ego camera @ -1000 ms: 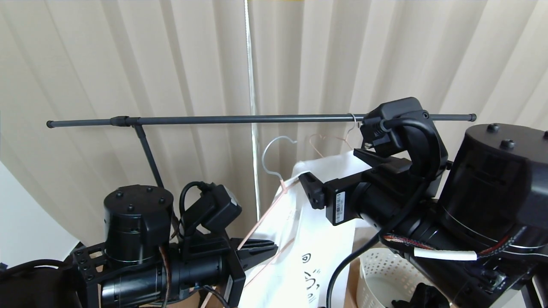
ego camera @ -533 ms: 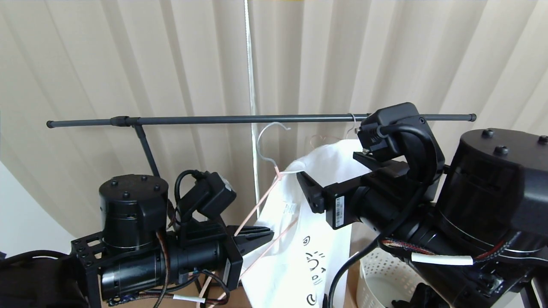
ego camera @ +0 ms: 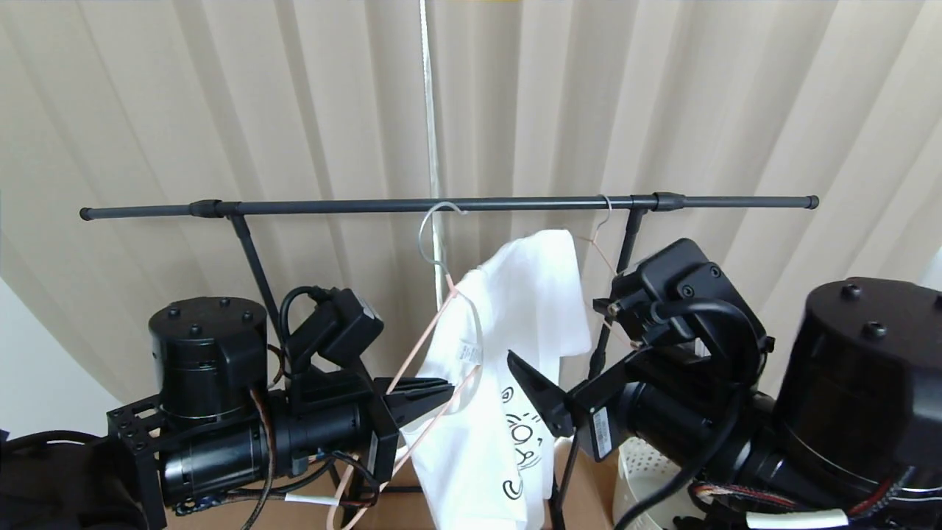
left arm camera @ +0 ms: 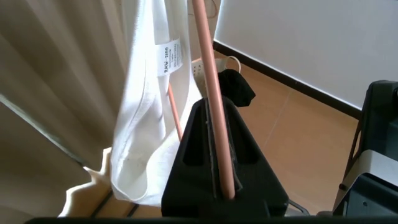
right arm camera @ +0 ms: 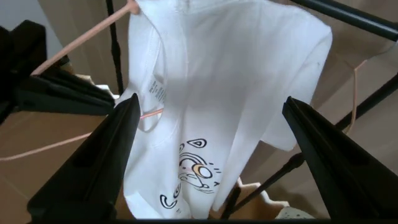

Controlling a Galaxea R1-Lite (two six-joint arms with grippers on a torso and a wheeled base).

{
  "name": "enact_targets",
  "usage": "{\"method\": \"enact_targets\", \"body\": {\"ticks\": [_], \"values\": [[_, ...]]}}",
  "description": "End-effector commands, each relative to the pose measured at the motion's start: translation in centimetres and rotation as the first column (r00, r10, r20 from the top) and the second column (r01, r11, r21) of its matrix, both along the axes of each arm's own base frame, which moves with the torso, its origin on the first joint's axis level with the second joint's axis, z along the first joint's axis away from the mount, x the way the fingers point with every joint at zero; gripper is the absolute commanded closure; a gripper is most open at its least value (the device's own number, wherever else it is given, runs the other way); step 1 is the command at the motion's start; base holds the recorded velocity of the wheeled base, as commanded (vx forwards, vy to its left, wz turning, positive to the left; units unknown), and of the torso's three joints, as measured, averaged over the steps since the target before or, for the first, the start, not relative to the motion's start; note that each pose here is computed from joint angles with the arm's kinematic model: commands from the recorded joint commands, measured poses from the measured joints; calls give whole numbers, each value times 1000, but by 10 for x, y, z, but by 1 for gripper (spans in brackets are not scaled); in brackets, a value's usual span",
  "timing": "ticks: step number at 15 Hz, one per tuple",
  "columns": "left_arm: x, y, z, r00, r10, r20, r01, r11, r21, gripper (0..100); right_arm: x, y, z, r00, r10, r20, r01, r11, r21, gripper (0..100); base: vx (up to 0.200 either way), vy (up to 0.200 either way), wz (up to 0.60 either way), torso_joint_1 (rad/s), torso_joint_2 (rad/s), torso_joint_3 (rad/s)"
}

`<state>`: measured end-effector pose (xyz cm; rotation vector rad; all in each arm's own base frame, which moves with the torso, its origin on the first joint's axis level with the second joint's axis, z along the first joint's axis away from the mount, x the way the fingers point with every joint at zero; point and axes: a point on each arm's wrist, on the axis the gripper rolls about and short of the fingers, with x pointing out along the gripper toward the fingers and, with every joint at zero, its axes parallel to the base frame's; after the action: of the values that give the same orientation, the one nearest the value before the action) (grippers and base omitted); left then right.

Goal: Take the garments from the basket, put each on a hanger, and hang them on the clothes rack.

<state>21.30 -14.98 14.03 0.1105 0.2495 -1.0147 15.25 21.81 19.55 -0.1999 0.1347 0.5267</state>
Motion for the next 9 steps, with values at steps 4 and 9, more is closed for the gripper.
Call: {"method": "enact_targets", "body": {"ticks": [4, 9], "values": [[25, 33, -21, 993, -110, 30, 109, 993, 49, 100, 4, -47, 24, 986, 169, -11, -169, 976, -138, 0, 0, 0, 0, 0, 0, 0], [22, 36, -35, 975, -211, 70, 204, 974, 102, 100, 25, -80, 49, 932, 337, -134, -359, 911, -205, 0, 0, 0, 0, 0, 0, 0]]}}
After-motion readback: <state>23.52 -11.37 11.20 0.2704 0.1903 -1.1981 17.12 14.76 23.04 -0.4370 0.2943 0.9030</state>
